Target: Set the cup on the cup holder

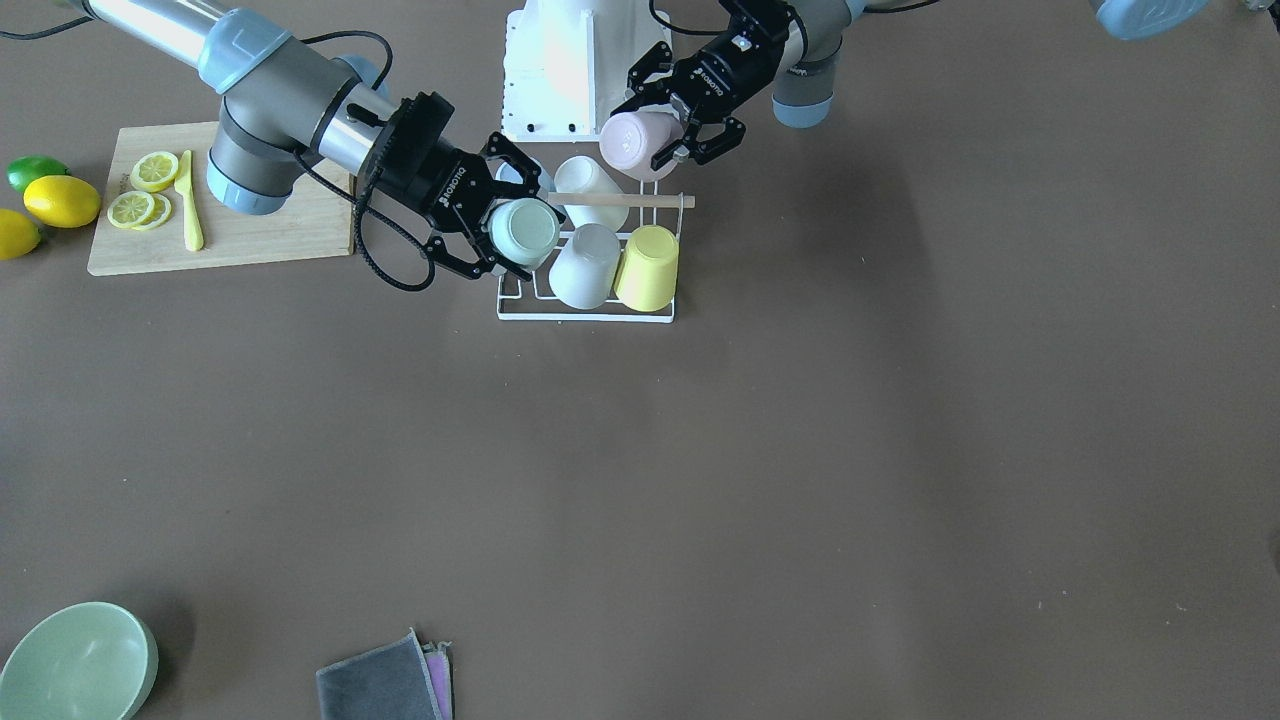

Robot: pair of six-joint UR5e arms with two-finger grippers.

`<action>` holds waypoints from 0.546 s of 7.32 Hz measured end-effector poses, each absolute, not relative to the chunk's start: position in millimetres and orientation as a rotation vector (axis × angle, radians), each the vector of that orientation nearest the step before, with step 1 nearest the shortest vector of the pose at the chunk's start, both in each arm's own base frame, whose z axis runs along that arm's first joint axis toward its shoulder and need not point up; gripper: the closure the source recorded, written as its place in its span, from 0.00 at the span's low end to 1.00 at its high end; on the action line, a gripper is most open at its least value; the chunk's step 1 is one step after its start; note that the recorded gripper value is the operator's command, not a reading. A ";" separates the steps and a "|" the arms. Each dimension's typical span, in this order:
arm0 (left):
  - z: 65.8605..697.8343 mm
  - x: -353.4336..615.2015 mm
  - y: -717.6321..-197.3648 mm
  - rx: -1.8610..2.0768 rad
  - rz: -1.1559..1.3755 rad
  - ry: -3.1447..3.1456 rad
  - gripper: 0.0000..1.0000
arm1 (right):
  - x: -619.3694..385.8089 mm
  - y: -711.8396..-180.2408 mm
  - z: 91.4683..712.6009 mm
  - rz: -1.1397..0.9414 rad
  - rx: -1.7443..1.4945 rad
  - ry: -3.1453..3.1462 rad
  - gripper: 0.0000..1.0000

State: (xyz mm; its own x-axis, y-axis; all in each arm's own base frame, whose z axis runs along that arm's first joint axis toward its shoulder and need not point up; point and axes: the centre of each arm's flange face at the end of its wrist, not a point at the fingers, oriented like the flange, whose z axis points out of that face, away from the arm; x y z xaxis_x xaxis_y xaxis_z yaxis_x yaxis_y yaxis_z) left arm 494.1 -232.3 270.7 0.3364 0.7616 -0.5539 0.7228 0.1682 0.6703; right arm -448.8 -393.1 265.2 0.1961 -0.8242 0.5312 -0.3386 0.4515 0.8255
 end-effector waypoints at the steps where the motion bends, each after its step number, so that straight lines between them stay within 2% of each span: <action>1: 270.4 494.2 -232.3 1.558 0.047 1.390 1.00 | -450.5 -391.6 267.0 -0.468 1.116 -1.390 1.00; 4: 269.0 493.0 -233.9 1.562 0.043 1.389 1.00 | -453.1 -389.8 266.5 -0.469 1.114 -1.393 1.00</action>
State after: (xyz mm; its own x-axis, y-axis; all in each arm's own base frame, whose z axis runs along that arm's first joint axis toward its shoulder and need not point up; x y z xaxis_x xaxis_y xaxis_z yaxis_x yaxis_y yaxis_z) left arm 493.0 -233.9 269.0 0.3383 0.7610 -0.5536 0.7253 0.1639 0.6686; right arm -453.1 -389.8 266.5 0.1934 -0.8246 0.5317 -0.3347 0.4540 0.8258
